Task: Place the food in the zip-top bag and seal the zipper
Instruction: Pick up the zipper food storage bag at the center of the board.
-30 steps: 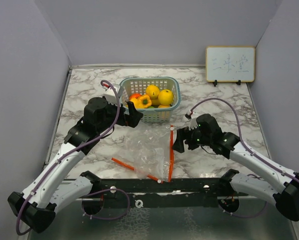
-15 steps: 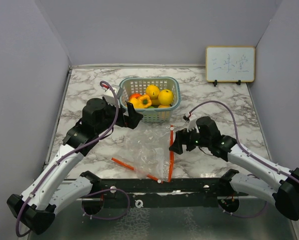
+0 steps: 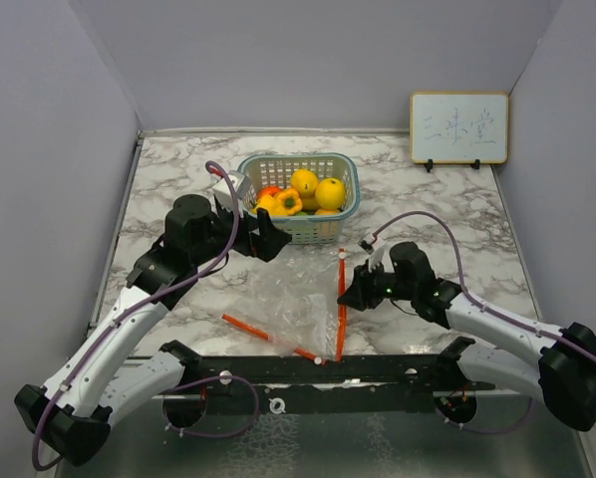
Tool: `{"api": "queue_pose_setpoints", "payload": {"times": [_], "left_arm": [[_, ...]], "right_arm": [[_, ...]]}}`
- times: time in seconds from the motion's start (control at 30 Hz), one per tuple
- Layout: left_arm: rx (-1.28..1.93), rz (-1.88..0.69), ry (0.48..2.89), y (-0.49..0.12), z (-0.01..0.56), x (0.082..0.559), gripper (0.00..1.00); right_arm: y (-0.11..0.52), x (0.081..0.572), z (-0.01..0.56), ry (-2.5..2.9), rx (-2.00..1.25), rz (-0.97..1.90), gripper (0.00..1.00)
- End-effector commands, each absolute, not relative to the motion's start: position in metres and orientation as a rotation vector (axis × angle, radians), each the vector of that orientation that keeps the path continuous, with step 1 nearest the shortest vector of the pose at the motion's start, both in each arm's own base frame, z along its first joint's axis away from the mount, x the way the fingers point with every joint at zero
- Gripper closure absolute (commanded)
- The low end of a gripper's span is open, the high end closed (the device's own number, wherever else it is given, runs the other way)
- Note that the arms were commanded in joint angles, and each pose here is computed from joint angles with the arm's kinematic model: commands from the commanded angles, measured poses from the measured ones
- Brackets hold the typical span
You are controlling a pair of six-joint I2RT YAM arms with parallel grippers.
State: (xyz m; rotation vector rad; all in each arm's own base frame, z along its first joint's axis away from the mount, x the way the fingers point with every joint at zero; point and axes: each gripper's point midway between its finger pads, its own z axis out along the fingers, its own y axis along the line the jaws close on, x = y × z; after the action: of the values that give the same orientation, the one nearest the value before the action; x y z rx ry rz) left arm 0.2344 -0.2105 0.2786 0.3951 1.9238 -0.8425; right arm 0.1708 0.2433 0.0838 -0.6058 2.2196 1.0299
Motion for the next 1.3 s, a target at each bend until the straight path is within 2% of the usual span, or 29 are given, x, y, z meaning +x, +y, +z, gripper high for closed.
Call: {"api": "queue_pose_setpoints", "payload": {"times": [0.0,0.1,0.27,0.4,0.6,0.83,0.97,1.13,1.27], "left_arm": [[0.483,-1.009,1.832,-0.228,0.302,0.213,0.08],[0.503,-1.096,1.832,-0.235,0.301,0.203,0.14],[0.503,-1.210,1.887,-0.245,0.294,0.192,0.25],[0.488,-1.254,1.940,-0.251,0.284,0.191,0.29],[0.454,-1.282,2.024,-0.261,0.261,0.191,0.29],[0.430,-1.317,2.057,-0.283,0.241,0.186,0.18],[0.405,-1.310,2.077,-0.298,0.231,0.185,0.16],[0.331,-1.295,2.071,-0.307,0.226,0.191,0.17],[0.299,-1.259,2.085,-0.309,0.217,0.195,0.31]], "right_arm": [[0.261,0.169,0.110,2.072,-0.670,1.153,0.79],[0.261,0.168,0.121,2.049,-0.674,1.160,0.87],[0.256,0.173,0.154,2.015,-0.676,1.106,0.93],[0.253,0.178,0.187,1.968,-0.686,1.059,0.96],[0.257,0.180,0.205,1.944,-0.691,1.071,0.97],[0.267,0.178,0.208,1.930,-0.706,1.106,0.98],[0.272,0.176,0.209,1.926,-0.712,1.116,0.98],[0.281,0.170,0.210,1.923,-0.734,1.127,0.98],[0.285,0.167,0.216,1.907,-0.738,1.137,0.98]]}}
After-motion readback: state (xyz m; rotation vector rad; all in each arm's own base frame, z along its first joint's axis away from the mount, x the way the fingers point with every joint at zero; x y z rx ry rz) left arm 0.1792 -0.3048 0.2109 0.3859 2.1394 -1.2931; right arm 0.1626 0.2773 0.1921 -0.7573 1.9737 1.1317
